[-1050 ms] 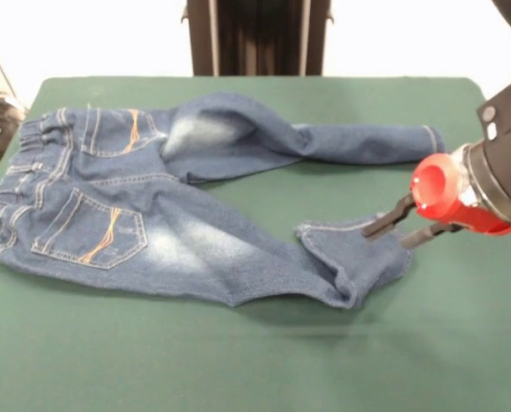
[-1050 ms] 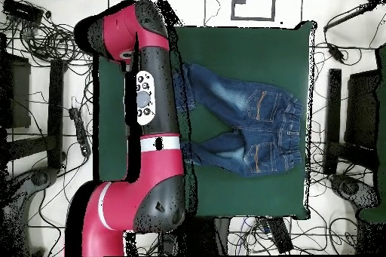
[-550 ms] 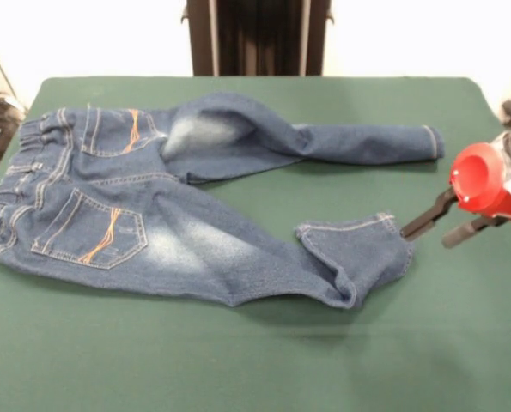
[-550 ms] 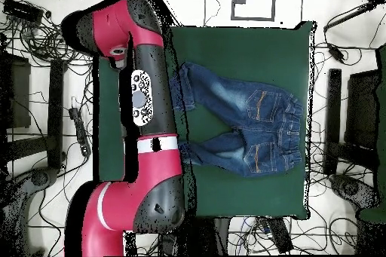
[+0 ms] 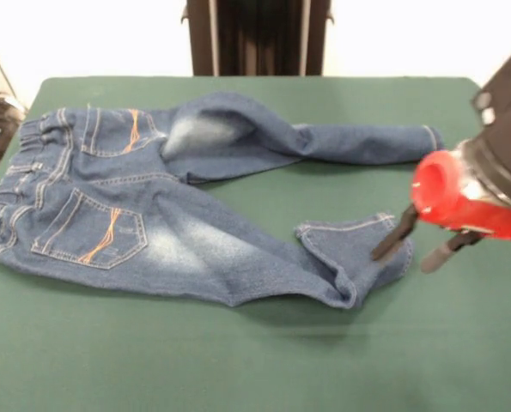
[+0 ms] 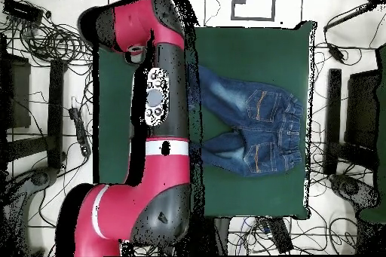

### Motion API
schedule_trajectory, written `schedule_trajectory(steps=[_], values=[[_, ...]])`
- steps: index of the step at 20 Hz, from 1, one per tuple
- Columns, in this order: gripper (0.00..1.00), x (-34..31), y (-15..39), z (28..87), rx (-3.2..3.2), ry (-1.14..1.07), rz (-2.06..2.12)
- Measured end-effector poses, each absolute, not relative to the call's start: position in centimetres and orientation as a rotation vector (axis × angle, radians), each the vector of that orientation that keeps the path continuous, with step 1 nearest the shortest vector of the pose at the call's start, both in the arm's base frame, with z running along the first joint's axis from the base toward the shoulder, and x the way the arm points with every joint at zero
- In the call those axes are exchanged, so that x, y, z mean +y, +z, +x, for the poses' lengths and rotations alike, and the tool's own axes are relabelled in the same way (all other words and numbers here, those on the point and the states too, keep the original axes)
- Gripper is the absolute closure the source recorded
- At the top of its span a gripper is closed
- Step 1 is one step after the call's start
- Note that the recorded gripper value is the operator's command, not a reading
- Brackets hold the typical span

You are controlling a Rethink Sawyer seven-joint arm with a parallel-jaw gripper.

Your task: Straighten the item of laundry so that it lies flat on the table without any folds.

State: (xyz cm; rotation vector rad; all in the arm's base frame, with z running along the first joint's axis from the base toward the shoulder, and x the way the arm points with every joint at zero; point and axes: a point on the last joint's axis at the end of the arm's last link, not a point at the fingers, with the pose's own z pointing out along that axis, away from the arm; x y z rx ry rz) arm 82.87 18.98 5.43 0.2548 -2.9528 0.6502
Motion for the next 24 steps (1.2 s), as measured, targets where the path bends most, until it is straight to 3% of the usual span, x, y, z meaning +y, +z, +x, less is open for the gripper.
schedule_trajectory(steps=[11,24], values=[[0.00,10.4,4.2,83.4,-3.091,0.594,0.131],[0.00,6.7,0.7,75.7,-3.071,0.492,-0.020]])
